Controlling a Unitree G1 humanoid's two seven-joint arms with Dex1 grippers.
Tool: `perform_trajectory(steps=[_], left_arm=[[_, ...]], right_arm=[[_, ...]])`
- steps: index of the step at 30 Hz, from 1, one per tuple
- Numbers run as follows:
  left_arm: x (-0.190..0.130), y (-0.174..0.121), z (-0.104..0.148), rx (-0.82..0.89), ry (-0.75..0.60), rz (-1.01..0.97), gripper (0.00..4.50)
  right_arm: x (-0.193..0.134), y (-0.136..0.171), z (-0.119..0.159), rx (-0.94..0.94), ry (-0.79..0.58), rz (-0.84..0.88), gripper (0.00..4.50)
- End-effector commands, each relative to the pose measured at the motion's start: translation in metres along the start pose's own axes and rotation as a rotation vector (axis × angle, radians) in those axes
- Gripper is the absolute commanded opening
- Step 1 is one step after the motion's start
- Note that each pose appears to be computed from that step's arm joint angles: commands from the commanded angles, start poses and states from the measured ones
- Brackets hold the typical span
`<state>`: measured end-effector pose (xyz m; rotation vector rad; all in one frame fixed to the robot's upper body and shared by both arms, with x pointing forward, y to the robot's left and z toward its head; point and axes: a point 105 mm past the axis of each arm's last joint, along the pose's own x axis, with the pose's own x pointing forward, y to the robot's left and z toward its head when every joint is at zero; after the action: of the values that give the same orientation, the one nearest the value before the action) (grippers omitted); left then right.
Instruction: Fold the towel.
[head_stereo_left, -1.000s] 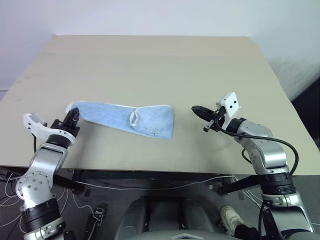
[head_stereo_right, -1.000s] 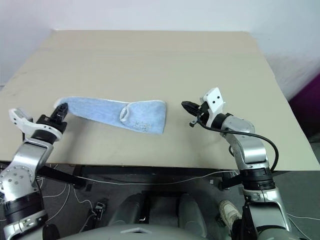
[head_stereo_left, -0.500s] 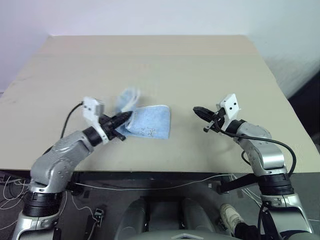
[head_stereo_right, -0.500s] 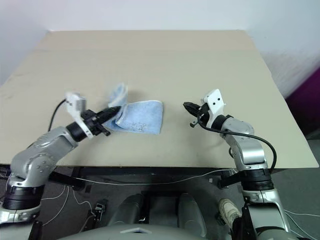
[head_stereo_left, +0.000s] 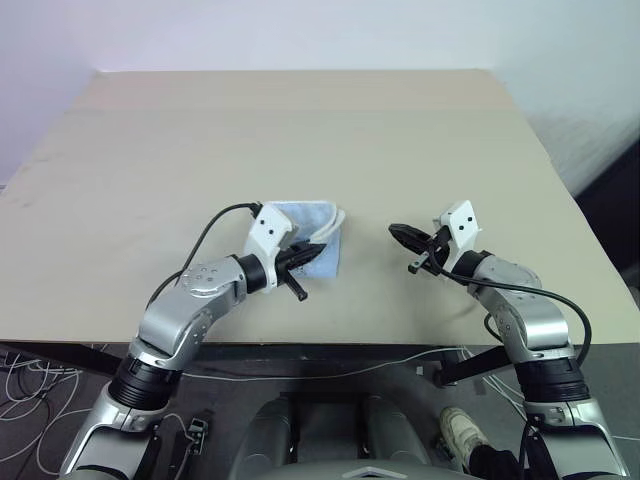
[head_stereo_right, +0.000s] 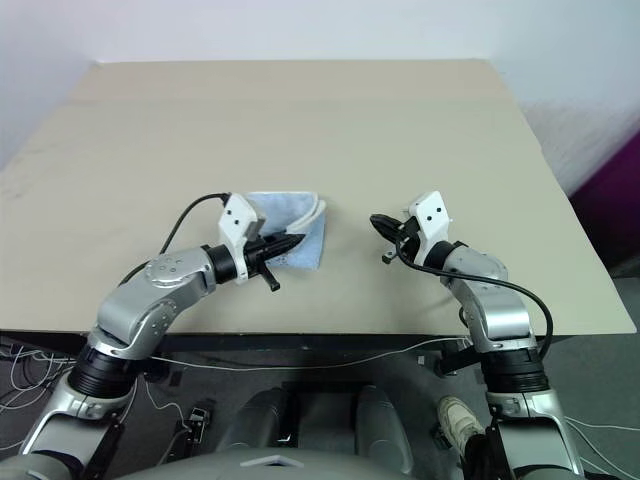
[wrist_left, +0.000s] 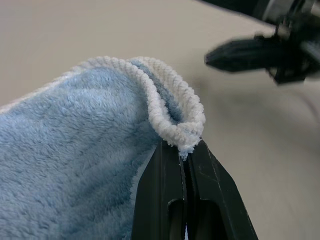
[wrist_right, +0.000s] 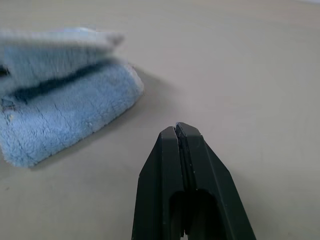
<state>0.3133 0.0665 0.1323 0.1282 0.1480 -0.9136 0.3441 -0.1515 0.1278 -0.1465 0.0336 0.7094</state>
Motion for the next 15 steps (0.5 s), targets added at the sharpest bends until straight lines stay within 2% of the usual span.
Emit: perform_trajectory(steps=[1,7,10,15], left_arm=[[0.005,-0.002,0.004,0.054,0.009,-0.011,0.02],[0.006,-0.003,0.000,0.042,0.025,-0.022,0.02],[0.001,-0.006,0.009,-0.017,-0.028,-0.055,0.60],[-0.011,-0.010,0.019,-0.070,-0.082,-0.095,2.28]], right_arm=[[-0.002,-0.001,0.019,-0.042,-0.060,-0.009,0.00],[0.000,-0.002,0.020,-0.043,-0.062,-0.010,0.00],[0.003,-0.001,0.021,-0.044,-0.064,-0.006,0.00],[0.005,0.000,0.022,-0.046,-0.068,0.000,0.00]])
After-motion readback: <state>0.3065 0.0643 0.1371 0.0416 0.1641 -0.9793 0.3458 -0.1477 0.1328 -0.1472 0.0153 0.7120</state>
